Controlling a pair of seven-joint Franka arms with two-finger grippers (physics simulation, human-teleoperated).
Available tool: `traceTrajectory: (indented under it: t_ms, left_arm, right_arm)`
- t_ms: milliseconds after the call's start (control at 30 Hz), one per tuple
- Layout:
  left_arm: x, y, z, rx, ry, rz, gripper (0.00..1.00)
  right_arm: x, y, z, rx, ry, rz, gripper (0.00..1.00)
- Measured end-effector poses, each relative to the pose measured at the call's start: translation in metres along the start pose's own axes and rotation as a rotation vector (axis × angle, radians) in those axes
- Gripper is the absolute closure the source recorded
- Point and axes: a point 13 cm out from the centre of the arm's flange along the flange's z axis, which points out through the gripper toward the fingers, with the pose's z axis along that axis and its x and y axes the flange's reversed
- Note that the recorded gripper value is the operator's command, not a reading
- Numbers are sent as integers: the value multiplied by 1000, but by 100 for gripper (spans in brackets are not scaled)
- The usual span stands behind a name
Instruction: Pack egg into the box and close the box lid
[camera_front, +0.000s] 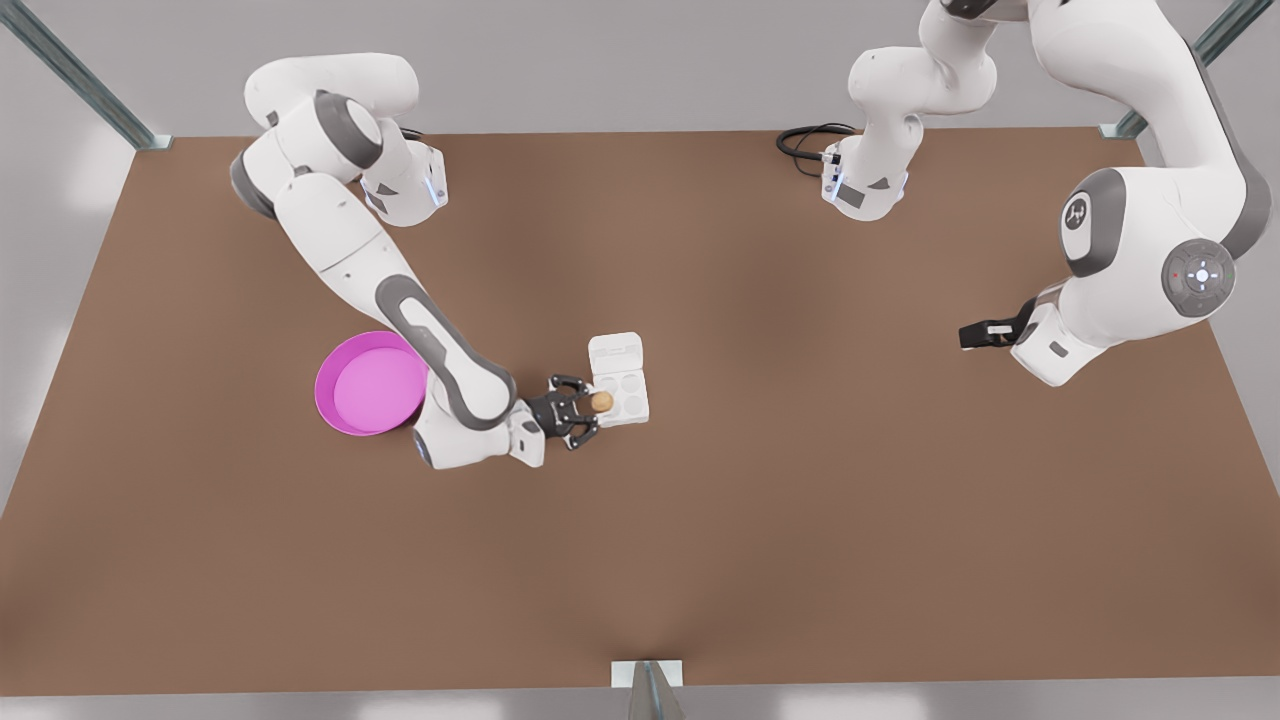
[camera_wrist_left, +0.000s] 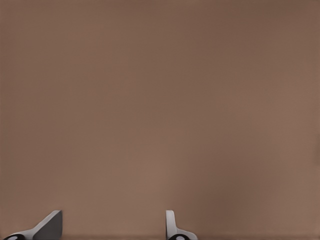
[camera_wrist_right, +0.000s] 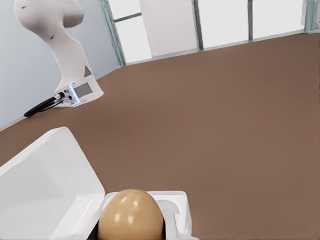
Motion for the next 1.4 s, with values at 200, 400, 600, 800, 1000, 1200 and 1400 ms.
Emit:
traceTrajectory:
  t_ms: [200, 400, 600, 800, 1000, 1200, 1400]
  left_arm:
    - [1, -1, -1, 0, 0, -2, 0]
    - [2, -5, 0, -7, 2, 1, 0]
    - [2, -2, 0, -18, 2, -4, 0]
    - [4, -11, -2, -23, 1, 5, 0]
    - [9, -29, -1, -28, 11, 32, 14]
    - [62, -191, 59, -84, 169, 337, 79]
    - [209, -385, 158, -205, 308, 628, 79]
  right_arm:
    - [11, 2, 25, -17, -28, 29, 52]
    - [16, 2, 27, -16, -34, 33, 52]
    - [16, 0, 26, -11, -37, 28, 0]
    - [14, -1, 25, -7, -50, 32, 0]
    - [2, -33, -33, 76, -65, 6, 0]
    - [-25, -96, -289, 288, 358, -143, 0]
    - [-104, 23, -459, 431, 969, 168, 0]
